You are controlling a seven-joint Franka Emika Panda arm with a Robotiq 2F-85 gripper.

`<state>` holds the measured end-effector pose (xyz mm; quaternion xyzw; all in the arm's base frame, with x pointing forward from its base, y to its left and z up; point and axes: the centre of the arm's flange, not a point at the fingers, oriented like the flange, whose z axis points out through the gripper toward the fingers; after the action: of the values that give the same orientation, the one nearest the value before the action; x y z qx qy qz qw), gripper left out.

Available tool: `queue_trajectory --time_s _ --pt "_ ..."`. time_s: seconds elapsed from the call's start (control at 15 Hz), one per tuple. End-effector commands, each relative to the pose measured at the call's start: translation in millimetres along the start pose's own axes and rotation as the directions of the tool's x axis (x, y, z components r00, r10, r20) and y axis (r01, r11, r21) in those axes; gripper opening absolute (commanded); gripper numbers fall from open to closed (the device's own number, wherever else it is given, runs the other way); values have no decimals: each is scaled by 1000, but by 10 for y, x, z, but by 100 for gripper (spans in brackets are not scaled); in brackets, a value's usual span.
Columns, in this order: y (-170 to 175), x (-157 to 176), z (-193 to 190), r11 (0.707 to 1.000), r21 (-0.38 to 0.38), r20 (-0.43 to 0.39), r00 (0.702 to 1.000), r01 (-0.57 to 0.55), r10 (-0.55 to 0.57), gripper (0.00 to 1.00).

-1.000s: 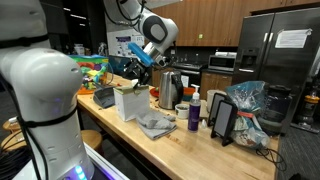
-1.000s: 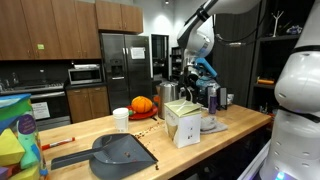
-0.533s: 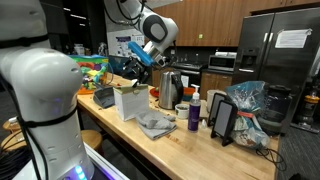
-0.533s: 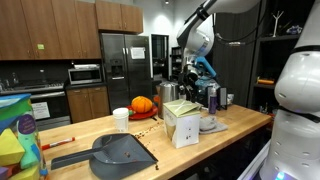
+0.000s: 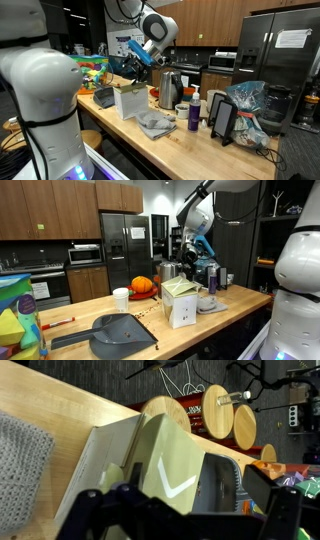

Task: Lift open the lid of the white box

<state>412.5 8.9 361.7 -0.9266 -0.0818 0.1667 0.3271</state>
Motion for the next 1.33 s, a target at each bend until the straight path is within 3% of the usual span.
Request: queue_trajectory --time_s 0.0,1.27 --pt "-129 -5 -67 999 19 -8 1000 26 -26 100" --pt "-796 -245 -150 991 -82 -68 991 106 -111 100"
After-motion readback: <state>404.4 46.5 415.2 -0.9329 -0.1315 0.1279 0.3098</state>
